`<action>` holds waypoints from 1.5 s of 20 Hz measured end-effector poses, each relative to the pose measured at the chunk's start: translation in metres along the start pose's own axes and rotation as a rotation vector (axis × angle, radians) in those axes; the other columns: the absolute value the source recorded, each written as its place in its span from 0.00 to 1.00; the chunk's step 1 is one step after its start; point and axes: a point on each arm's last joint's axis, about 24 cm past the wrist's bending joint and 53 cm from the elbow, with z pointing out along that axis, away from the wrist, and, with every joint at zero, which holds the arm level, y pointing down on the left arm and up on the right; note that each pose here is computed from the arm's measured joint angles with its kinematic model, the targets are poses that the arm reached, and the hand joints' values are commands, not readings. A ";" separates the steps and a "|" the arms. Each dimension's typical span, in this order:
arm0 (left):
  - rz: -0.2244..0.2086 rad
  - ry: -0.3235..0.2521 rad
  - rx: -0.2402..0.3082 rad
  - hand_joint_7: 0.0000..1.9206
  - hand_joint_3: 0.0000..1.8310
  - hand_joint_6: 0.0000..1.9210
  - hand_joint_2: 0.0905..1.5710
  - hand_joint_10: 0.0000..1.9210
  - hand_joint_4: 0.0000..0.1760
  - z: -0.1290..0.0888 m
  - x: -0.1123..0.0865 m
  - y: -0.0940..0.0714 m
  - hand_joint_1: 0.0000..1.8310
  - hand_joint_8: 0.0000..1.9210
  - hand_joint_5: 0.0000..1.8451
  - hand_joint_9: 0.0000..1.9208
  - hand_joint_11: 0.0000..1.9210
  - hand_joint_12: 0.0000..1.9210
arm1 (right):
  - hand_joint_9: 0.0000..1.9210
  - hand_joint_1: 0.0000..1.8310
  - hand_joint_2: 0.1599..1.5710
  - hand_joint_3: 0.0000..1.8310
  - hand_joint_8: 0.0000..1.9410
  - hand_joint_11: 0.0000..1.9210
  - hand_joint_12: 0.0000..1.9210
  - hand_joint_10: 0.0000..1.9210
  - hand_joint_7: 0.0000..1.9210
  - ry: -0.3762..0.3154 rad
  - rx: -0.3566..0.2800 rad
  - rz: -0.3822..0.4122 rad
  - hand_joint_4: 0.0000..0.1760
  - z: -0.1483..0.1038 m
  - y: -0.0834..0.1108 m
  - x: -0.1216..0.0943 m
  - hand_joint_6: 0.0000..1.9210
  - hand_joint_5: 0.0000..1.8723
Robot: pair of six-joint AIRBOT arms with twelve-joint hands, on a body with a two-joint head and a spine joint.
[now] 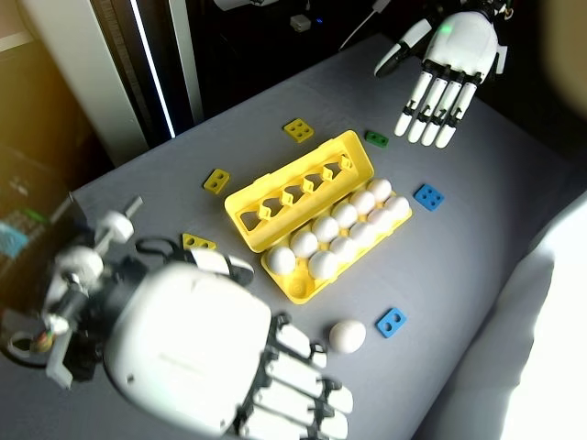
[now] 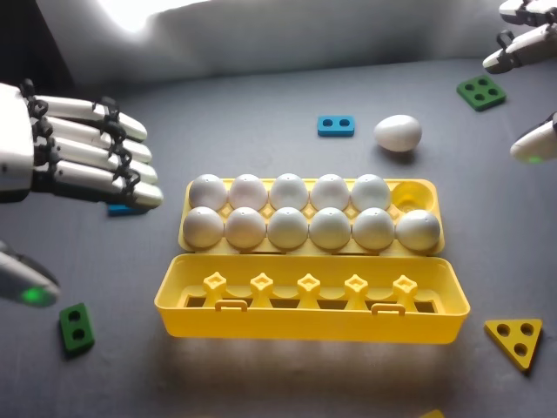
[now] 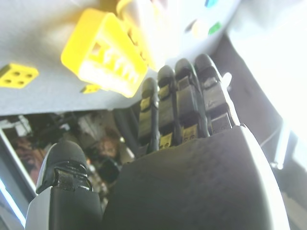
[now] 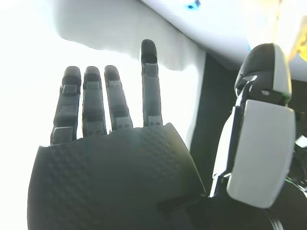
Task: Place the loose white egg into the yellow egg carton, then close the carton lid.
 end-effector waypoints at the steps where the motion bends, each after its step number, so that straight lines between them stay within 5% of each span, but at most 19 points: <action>1: 0.001 0.011 0.012 0.13 0.00 0.00 0.71 0.00 0.00 -0.003 0.002 -0.001 0.00 0.00 0.13 0.10 0.00 0.18 | 0.00 0.34 0.43 0.00 0.00 0.00 0.15 0.00 0.00 0.000 0.002 0.007 0.83 0.004 0.000 0.001 0.02 0.30; 4: 0.018 0.035 0.004 0.14 0.00 0.00 0.71 0.00 0.00 -0.015 0.004 0.007 0.00 0.00 0.13 0.11 0.00 0.17 | 0.00 0.41 0.44 0.00 0.00 0.00 0.03 0.00 0.00 0.004 0.002 0.021 0.76 0.019 0.001 0.005 0.00 0.33; 7: -0.047 0.079 0.000 0.14 0.00 0.00 0.71 0.00 0.00 -0.014 0.025 0.015 0.00 0.00 0.14 0.11 0.00 0.19 | 0.00 0.42 0.44 0.00 0.00 0.00 0.00 0.00 0.00 0.010 0.003 0.053 0.96 0.036 0.006 0.009 0.00 0.35; 8: -0.075 0.117 0.006 0.15 0.00 0.00 0.71 0.01 0.00 -0.012 0.040 0.015 0.00 0.00 0.14 0.12 0.00 0.19 | 0.00 0.44 0.43 0.00 0.00 0.01 0.01 0.00 0.00 0.010 -0.003 0.058 0.87 0.041 0.009 0.008 0.01 0.35; 10: -0.098 0.151 0.014 0.15 0.00 0.00 0.71 0.00 0.00 -0.011 0.054 0.014 0.00 0.00 0.14 0.11 0.00 0.17 | 0.00 0.45 0.43 0.00 0.00 0.01 0.01 0.00 0.00 0.007 -0.012 0.062 0.91 0.047 0.016 0.009 0.00 0.34; 11: -0.119 0.154 0.013 0.15 0.00 0.00 0.70 0.00 0.00 -0.012 0.059 0.014 0.00 0.00 0.14 0.11 0.00 0.17 | 0.00 0.48 0.42 0.00 0.00 0.01 0.01 0.00 0.00 0.011 -0.015 0.072 0.82 0.052 0.019 0.011 0.01 0.36; 13: -0.135 0.165 0.008 0.15 0.00 0.00 0.71 0.00 0.00 -0.015 0.068 0.015 0.00 0.00 0.14 0.11 0.00 0.17 | 0.00 0.47 0.42 0.00 0.00 0.01 0.01 0.00 0.00 0.014 -0.016 0.091 0.91 0.058 0.022 0.014 0.01 0.36; 15: -0.140 0.203 0.007 0.16 0.00 0.00 0.71 0.00 0.00 -0.017 0.080 0.015 0.00 0.00 0.16 0.13 0.00 0.19 | 0.00 0.52 0.43 0.00 0.00 0.00 0.01 0.00 0.00 0.014 -0.010 0.134 0.71 0.065 0.023 0.015 0.02 0.40; 20: -0.150 0.184 0.004 0.16 0.00 0.00 0.70 0.00 0.00 -0.016 0.075 0.016 0.00 0.00 0.16 0.12 0.00 0.17 | 0.00 0.57 0.45 0.00 0.00 0.00 0.00 0.00 0.00 0.003 -0.006 0.209 0.81 0.077 0.026 0.014 0.02 0.43; 21: -0.149 0.186 -0.001 0.16 0.00 0.00 0.70 0.00 0.00 -0.016 0.076 0.018 0.00 0.00 0.16 0.12 0.00 0.17 | 0.00 0.58 0.45 0.00 0.00 0.01 0.01 0.00 0.00 0.005 -0.001 0.233 0.76 0.079 0.026 0.015 0.01 0.45; 24: -0.141 0.205 -0.005 0.15 0.00 0.00 0.71 0.00 0.00 -0.016 0.081 0.019 0.00 0.00 0.15 0.11 0.00 0.15 | 0.00 0.59 0.46 0.00 0.00 0.00 0.00 0.00 0.00 0.000 0.008 0.271 0.80 0.087 0.025 0.018 0.00 0.44; 26: -0.136 0.219 0.001 0.15 0.00 0.00 0.71 0.00 0.00 -0.015 0.084 0.018 0.00 0.00 0.16 0.12 0.00 0.17 | 0.00 0.60 0.46 0.00 0.00 0.00 0.00 0.00 0.00 0.014 0.016 0.316 0.75 0.091 0.024 0.025 0.00 0.44; 27: -0.139 0.218 0.008 0.16 0.00 0.00 0.71 0.00 0.00 -0.014 0.085 0.016 0.00 0.00 0.17 0.13 0.00 0.18 | 0.00 0.61 0.46 0.00 0.00 0.00 0.00 0.00 0.00 0.027 0.016 0.328 0.65 0.092 0.025 0.030 0.01 0.45; 30: -0.141 0.211 0.014 0.18 0.00 0.00 0.71 0.01 0.00 -0.013 0.083 0.015 0.00 0.00 0.17 0.14 0.00 0.20 | 0.00 0.62 0.46 0.00 0.00 0.00 0.00 0.00 0.01 0.041 0.015 0.343 0.63 0.097 0.029 0.037 0.01 0.46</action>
